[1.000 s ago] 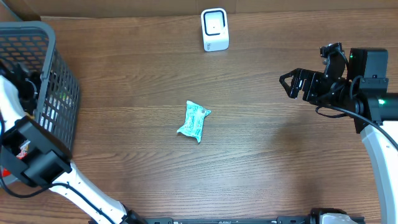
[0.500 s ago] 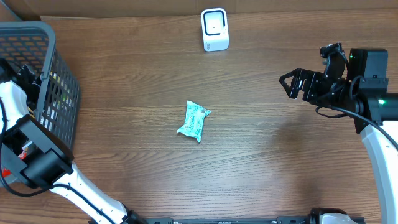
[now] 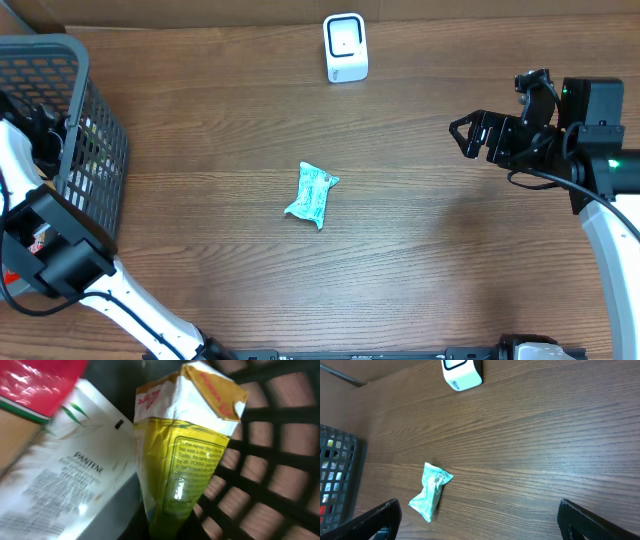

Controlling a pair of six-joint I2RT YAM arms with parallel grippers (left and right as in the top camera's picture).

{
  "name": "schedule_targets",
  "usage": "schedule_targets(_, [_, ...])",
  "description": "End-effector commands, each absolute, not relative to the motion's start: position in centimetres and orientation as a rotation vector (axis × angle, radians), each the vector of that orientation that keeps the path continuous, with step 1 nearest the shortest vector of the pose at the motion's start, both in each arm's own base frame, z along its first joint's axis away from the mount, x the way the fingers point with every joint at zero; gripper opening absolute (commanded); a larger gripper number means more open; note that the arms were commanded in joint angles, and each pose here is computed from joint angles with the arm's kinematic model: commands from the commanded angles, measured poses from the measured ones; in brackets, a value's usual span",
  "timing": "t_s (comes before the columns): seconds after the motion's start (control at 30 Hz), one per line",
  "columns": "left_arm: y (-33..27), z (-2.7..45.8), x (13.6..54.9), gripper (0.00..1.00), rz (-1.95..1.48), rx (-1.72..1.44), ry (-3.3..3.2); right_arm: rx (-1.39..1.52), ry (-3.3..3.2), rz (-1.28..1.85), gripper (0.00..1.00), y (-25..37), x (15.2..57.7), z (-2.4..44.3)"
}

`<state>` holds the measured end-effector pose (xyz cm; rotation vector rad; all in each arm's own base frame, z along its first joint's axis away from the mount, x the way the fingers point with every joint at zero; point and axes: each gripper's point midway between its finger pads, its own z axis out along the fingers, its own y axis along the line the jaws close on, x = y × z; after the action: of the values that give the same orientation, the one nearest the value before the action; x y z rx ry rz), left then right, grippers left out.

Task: Scan the item barcode
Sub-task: 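Grasp the yellow POKKA drink carton in the basket with the left gripper, then place the yellow carton on the table left of the wipes pack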

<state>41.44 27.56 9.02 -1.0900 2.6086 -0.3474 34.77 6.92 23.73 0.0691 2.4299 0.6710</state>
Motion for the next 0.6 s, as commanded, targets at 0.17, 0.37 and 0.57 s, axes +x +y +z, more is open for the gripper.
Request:
schedule_targets(0.17, [28.7,27.1,42.9,0.04,-0.209,-0.892,2.344,0.062,2.404,0.664,1.00,6.8,35.2,24.6])
schedule_targets(0.37, [25.0,36.0,39.2,0.04,-0.127,-0.751,2.250,0.062,2.404,0.664,1.00,6.8,35.2,24.6])
schedule_targets(0.57, [18.7,41.8,39.3,0.04,-0.227,-0.518,2.146,0.065,2.411,0.665,1.00,6.8,35.1,24.5])
